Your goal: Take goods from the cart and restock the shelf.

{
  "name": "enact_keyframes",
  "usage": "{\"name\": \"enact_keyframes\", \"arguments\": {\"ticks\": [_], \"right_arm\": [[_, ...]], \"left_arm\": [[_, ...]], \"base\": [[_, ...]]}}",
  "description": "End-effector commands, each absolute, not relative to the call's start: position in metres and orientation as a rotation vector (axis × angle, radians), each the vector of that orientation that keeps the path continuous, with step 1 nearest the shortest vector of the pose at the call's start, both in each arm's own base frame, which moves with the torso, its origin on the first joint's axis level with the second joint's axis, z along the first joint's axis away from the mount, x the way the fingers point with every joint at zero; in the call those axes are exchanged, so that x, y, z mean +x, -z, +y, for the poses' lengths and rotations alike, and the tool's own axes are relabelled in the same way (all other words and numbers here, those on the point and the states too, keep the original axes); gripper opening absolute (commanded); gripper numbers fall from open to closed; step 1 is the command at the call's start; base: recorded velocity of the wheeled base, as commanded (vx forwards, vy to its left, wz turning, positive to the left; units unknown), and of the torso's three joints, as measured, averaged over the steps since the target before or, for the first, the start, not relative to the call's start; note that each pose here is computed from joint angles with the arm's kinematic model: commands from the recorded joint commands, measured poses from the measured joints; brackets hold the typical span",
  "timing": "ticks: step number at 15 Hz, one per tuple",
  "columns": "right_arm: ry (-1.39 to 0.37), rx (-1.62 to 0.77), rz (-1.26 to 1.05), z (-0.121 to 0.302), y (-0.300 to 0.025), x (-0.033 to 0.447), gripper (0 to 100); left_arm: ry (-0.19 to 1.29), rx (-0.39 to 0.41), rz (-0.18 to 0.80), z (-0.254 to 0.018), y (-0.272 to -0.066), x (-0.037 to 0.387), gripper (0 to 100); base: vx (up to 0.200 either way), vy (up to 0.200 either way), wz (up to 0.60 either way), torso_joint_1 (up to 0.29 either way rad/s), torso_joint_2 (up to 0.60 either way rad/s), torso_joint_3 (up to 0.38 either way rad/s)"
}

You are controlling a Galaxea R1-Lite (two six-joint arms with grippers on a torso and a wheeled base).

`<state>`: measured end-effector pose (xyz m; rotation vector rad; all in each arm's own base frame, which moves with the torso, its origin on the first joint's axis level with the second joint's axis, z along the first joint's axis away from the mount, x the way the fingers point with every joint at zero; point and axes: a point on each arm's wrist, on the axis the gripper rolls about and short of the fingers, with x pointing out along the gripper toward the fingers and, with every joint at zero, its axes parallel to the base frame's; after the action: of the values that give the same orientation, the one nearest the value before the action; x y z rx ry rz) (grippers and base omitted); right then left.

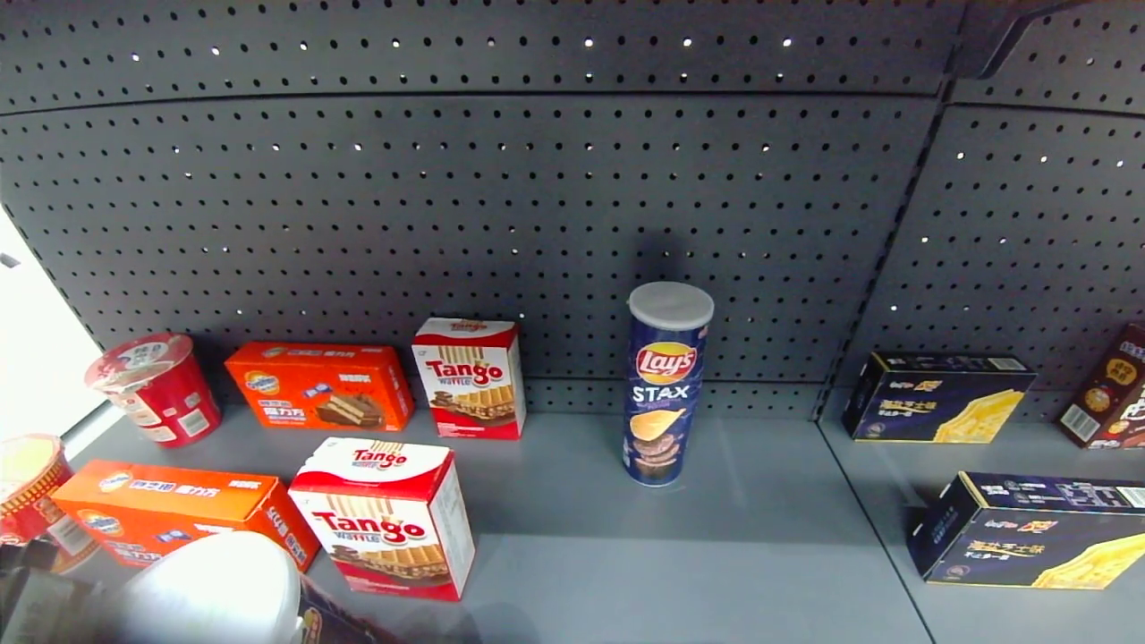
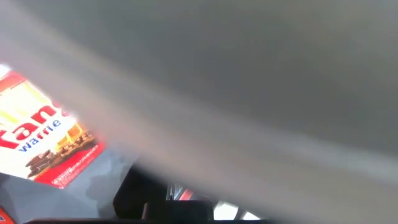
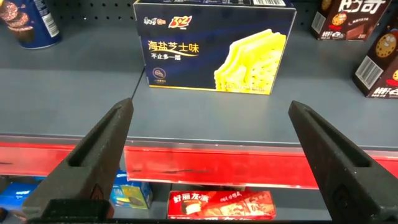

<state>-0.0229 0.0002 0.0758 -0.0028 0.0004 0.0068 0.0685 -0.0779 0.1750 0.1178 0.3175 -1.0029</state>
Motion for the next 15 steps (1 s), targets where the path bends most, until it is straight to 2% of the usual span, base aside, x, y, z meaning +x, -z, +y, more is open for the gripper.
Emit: {"name": "enact_keyframes", "arguments": {"ticks": [1, 2, 4, 15], "right_arm": [[-0.006, -0.003, 0.002, 0.0002, -0.0756, -0.0229, 100], [-0.008, -0.003, 0.002, 0.0002, -0.0756, -0.0229, 100], [-0.008, -0.003, 0.0, 0.0002, -0.0757, -0.0229, 100], [-0.008, -0.003, 0.0, 0.0002, -0.076, -0.023, 100]], "left_arm": [[1.003, 0.115, 0.313, -0.0781, -0.1761, 0.0688, 0], [1.002, 0.117, 0.308, -0.0782, -0.1762, 0.0688, 0], [1.002, 0.118, 0.313, -0.0781, -0.1748, 0.0689, 0], [0.993, 0.129, 0.326, -0.0765, -0.1698, 0.0685, 0]], "base": [[0.0, 0.0, 0.0, 0.0, 0.0, 0.0], [0.0, 0.0, 0.0, 0.0, 0.0, 0.0], [-0.2, 0.0, 0.0, 0.005, 0.0, 0.007], [-0.018, 0.0, 0.0, 0.0, 0.0, 0.001]]}}
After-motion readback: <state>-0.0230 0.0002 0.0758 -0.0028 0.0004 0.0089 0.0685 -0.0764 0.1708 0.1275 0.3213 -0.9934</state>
